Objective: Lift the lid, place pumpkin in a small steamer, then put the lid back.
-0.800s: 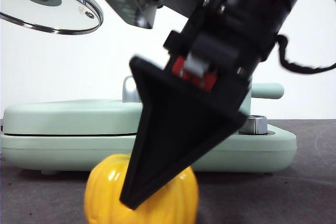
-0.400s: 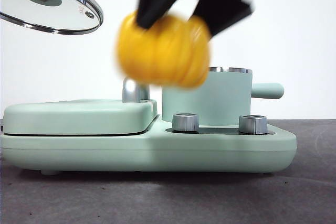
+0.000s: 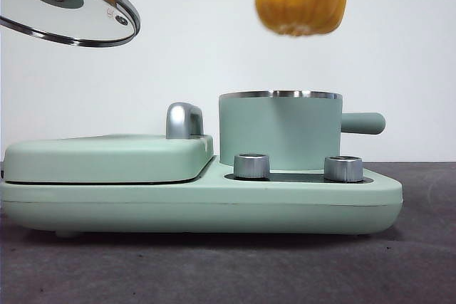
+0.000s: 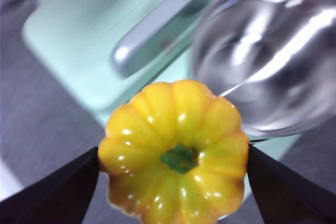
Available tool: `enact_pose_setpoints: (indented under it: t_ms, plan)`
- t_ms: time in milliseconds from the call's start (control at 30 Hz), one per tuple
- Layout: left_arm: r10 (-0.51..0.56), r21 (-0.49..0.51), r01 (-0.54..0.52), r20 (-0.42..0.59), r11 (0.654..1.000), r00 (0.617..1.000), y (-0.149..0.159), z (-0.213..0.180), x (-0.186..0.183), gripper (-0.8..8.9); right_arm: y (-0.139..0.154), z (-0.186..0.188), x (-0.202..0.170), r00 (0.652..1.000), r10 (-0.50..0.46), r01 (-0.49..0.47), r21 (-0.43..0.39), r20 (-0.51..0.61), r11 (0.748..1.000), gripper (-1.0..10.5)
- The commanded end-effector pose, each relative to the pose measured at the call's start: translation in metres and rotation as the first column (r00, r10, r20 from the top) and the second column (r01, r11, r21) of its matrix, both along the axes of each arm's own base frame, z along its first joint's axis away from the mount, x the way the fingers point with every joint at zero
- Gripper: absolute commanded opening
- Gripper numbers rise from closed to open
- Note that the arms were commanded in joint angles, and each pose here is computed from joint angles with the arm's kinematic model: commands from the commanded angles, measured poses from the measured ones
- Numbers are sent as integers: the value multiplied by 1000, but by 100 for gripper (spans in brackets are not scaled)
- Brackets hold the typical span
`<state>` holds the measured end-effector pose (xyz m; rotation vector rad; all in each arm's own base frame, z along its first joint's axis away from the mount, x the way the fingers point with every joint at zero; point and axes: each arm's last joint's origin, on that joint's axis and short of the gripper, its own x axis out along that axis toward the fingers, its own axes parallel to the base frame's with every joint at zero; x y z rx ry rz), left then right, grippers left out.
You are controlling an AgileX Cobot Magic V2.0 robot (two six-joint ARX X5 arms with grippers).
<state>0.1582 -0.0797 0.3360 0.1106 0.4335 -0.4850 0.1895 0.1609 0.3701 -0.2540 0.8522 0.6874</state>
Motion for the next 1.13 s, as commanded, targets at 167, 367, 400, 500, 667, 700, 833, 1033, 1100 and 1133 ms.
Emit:
enact_pose_setpoints:
  t_ms: [167,367,400,500,667,700,833,1033,1100,1133]
  plan:
    - [-6,-9,6,44,1000,999,-1,8,0,10,-5,14,35,998,-69,69,-29,1,997,377]
    - [-6,-9,6,44,1000,999,-1,8,0,11,3,13,63,997,-74,73,-68,-13,995,377]
    - [-6,-10,6,43,1000,999,-1,7,0,11,5,12,68,997,-73,72,-72,-16,995,377]
    - [-6,-9,6,43,1000,999,-1,7,0,11,13,5,82,997,-71,68,-88,-31,994,377]
    - [-6,-9,6,43,1000,999,-1,7,0,11,26,-10,103,997,-59,52,-120,-58,991,377]
    - [-6,-9,6,43,1000,999,-1,7,0,11,29,-14,108,996,-56,47,-127,-65,991,377]
    - [-6,-9,6,43,1000,999,-1,7,0,11,37,-30,124,996,-46,34,-148,-77,988,377]
    - [-5,-9,6,43,1000,999,-1,7,0,11,37,-53,144,990,-72,50,-176,-119,983,377]
    - [-5,-9,6,43,1000,999,-1,7,0,11,36,-60,149,988,-79,54,-183,-134,982,377]
    - [-5,-9,5,43,1000,999,0,7,0,11,36,-62,151,987,-83,57,-185,-139,981,377]
